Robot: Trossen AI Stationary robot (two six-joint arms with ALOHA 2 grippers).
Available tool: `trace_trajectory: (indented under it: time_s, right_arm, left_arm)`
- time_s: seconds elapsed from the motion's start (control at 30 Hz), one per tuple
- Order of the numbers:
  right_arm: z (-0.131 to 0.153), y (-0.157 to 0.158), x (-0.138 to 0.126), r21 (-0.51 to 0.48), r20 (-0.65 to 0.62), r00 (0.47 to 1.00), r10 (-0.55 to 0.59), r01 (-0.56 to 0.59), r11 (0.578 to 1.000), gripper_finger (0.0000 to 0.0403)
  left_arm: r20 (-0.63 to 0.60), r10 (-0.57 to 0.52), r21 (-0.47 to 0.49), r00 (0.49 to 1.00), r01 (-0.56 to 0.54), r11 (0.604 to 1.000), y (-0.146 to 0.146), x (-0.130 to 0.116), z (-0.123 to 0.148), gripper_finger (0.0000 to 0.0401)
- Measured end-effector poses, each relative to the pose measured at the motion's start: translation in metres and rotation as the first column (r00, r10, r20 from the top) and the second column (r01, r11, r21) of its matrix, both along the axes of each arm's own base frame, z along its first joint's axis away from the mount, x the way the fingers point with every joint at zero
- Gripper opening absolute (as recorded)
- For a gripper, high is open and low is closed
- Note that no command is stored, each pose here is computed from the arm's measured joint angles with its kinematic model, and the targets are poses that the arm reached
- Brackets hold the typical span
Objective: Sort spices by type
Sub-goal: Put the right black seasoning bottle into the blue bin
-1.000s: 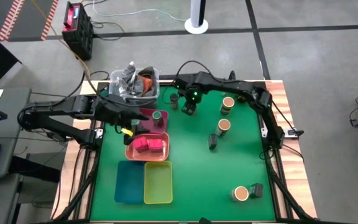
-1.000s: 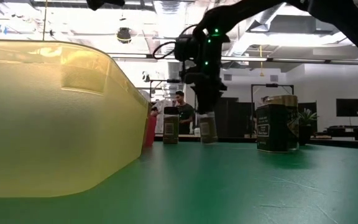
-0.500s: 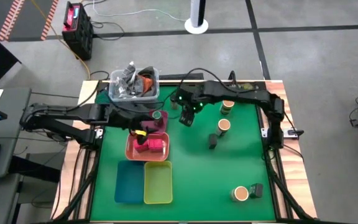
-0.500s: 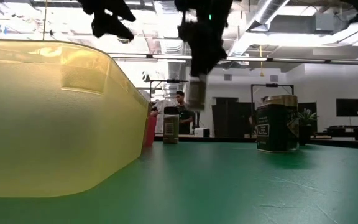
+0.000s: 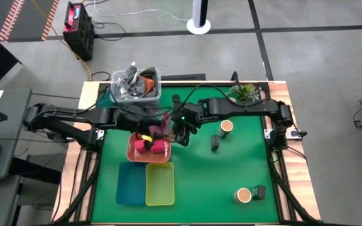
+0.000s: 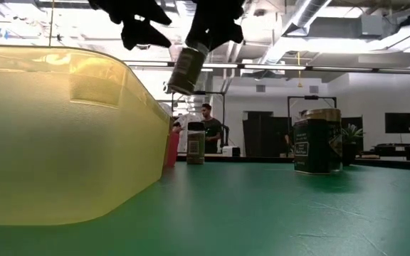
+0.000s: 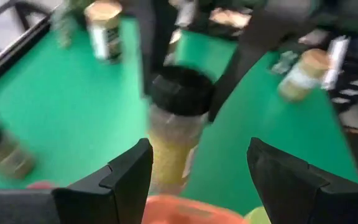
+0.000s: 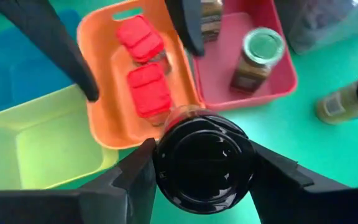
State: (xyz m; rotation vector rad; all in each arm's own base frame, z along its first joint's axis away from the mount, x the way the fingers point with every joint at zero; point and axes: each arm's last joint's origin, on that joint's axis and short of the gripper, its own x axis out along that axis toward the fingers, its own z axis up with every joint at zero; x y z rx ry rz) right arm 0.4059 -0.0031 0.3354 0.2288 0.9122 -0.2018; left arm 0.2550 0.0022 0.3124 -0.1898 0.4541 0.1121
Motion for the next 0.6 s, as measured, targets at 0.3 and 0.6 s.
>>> trace_trajectory:
  time_s: [0.3, 0.6]
  right_arm:
    - [0.002, 0.013, 0.002, 0.022, 0.028, 0.999, 0.047, -0.047, 0.999, 0.0234]
    - [0.003, 0.014, 0.004, 0.045, 0.054, 0.997, 0.057, -0.059, 0.997, 0.0234]
  left_arm:
    - [-0.03, -0.093, 0.028, 0.995, 0.094, 0.995, -0.002, 0.016, -0.013, 0.025]
    - [-0.088, -0.1, 0.037, 0.991, 0.104, 0.994, -0.002, 0.023, -0.025, 0.025]
